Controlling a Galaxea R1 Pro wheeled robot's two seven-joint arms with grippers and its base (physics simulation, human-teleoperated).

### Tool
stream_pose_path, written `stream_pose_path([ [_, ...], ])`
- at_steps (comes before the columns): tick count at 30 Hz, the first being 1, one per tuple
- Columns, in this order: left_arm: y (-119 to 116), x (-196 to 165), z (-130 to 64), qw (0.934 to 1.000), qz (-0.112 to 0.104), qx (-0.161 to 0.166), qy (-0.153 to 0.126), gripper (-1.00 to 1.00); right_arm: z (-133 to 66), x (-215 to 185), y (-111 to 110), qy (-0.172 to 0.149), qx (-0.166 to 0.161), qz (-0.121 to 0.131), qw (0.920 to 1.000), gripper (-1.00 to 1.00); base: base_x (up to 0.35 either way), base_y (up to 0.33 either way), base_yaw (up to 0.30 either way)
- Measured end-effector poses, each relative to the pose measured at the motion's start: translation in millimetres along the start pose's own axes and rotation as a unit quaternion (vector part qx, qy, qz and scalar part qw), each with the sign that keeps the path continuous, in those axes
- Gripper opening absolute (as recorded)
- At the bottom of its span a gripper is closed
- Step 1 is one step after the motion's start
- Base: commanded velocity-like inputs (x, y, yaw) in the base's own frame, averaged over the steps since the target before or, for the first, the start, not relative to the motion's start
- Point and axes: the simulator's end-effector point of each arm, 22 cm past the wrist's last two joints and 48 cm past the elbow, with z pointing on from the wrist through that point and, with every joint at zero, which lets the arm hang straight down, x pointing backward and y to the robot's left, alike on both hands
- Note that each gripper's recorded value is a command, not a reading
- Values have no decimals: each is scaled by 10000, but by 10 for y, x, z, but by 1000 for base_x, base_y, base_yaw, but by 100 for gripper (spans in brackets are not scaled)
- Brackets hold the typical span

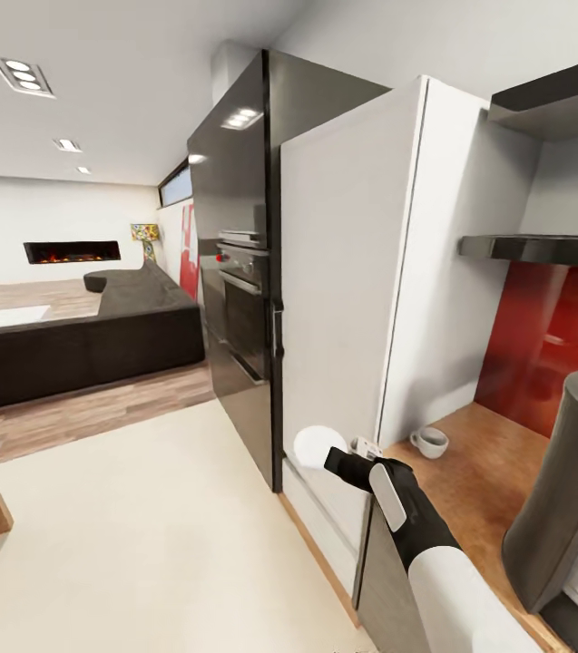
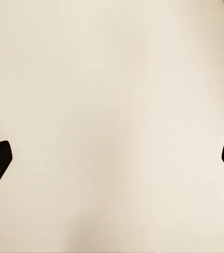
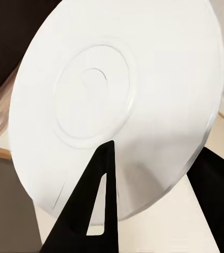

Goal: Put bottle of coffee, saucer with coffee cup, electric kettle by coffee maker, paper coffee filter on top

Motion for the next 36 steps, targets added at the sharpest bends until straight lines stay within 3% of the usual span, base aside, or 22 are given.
stream_pose_path([
  [15, 5, 0, -1, 10000, -34, -9, -8, 100, 3, 9, -2, 9, 2, -4, 10000, -100, -125, 74, -267],
  [36, 9, -6, -2, 10000, -38, -11, -14, 100, 11, 47, -41, 50, 51, 30, 10000, -100, 38, 24, -268],
])
